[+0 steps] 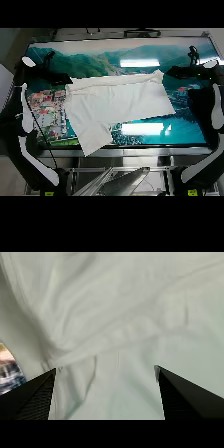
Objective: Fold the shirts.
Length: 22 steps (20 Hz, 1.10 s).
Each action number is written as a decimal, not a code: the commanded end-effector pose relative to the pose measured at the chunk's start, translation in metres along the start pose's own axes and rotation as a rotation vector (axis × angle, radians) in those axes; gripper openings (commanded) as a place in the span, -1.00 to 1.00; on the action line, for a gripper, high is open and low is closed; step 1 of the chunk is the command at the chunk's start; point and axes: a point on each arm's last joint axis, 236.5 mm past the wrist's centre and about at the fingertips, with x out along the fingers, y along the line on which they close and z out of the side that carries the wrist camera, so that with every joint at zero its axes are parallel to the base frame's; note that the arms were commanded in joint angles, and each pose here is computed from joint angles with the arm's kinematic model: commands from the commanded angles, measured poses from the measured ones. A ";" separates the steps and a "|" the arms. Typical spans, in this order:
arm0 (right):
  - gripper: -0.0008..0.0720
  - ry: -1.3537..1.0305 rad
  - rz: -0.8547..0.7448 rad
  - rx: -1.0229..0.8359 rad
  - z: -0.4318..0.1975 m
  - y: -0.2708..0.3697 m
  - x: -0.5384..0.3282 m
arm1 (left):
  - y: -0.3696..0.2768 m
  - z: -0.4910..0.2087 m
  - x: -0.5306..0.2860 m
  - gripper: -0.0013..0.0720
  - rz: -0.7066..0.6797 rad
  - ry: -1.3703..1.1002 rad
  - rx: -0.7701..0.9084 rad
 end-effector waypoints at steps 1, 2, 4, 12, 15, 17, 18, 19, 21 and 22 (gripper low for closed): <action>0.02 0.239 -0.046 0.040 -0.054 -0.010 -0.056 | -0.016 -0.050 -0.019 0.97 -0.048 0.134 -0.100; 0.02 0.301 -0.032 0.057 -0.072 -0.008 -0.063 | -0.022 -0.072 -0.017 0.97 -0.066 0.187 -0.122; 0.02 0.378 -0.010 0.106 -0.106 -0.006 -0.068 | -0.034 -0.119 -0.010 0.97 -0.096 0.280 -0.175; 0.02 0.449 -0.020 0.213 -0.168 -0.022 -0.064 | -0.066 -0.263 0.004 0.97 -0.119 0.420 -0.342; 0.02 0.416 -0.037 0.207 -0.162 -0.027 -0.061 | -0.077 -0.294 0.011 0.96 -0.134 0.445 -0.377; 0.02 0.393 -0.051 0.203 -0.157 -0.031 -0.059 | -0.095 -0.303 0.020 0.96 -0.202 0.423 -0.425; 0.02 0.384 -0.054 0.204 -0.155 -0.032 -0.058 | -0.103 -0.303 0.027 0.95 -0.243 0.393 -0.446; 0.02 0.381 -0.055 0.205 -0.155 -0.033 -0.057 | -0.109 -0.299 0.033 0.94 -0.281 0.358 -0.463; 0.02 0.383 -0.054 0.206 -0.155 -0.033 -0.057 | -0.115 -0.291 0.047 0.94 -0.337 0.293 -0.494; 0.02 0.383 -0.054 0.206 -0.155 -0.033 -0.057 | -0.115 -0.290 0.053 0.94 -0.349 0.283 -0.514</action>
